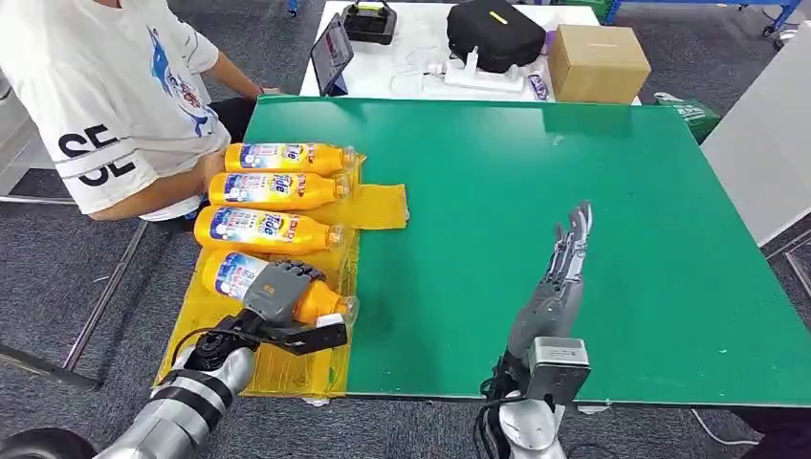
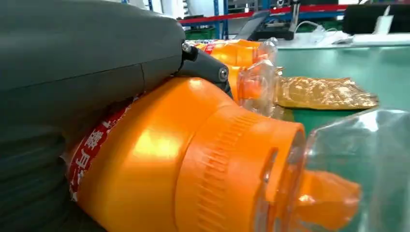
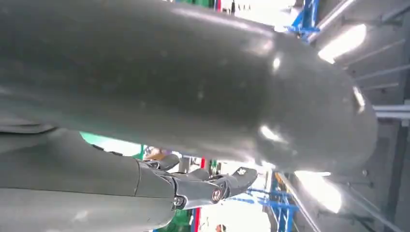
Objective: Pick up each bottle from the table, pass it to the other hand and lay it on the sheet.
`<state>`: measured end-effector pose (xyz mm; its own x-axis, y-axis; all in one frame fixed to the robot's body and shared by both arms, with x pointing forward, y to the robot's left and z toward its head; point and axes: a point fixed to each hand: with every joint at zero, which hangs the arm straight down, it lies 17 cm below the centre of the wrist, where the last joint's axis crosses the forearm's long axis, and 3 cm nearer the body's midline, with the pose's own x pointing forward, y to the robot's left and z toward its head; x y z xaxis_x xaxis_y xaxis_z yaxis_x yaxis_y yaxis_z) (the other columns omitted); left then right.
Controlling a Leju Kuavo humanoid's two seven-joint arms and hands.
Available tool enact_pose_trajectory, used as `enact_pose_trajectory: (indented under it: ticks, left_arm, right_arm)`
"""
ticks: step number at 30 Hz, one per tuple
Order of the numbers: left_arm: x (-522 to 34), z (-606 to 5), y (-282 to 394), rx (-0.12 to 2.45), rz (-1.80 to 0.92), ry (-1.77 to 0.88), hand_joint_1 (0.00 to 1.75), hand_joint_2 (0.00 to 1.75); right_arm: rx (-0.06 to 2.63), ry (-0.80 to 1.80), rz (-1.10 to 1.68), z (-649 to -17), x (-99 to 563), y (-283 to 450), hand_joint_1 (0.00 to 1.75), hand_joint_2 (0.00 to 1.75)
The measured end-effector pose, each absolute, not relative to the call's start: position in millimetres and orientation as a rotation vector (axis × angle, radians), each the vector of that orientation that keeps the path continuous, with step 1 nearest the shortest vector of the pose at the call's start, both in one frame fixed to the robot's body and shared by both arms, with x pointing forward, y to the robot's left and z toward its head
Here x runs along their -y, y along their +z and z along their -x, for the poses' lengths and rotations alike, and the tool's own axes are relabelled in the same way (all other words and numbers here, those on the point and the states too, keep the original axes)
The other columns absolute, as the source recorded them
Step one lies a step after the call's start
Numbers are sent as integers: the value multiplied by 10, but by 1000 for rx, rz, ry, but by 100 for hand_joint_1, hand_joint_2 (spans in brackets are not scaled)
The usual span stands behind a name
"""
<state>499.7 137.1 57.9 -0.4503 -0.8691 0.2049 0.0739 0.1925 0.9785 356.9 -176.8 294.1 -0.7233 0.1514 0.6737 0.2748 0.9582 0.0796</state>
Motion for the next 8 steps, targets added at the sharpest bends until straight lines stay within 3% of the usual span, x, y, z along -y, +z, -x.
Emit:
enact_pose_trajectory:
  ticks: [8]
  left_arm:
    - [-1409, -5037, 497, 1581, -770, -1421, 175, 175]
  right_arm:
    - [2375, -217, 300, -3603, 1766, 2882, 0, 0]
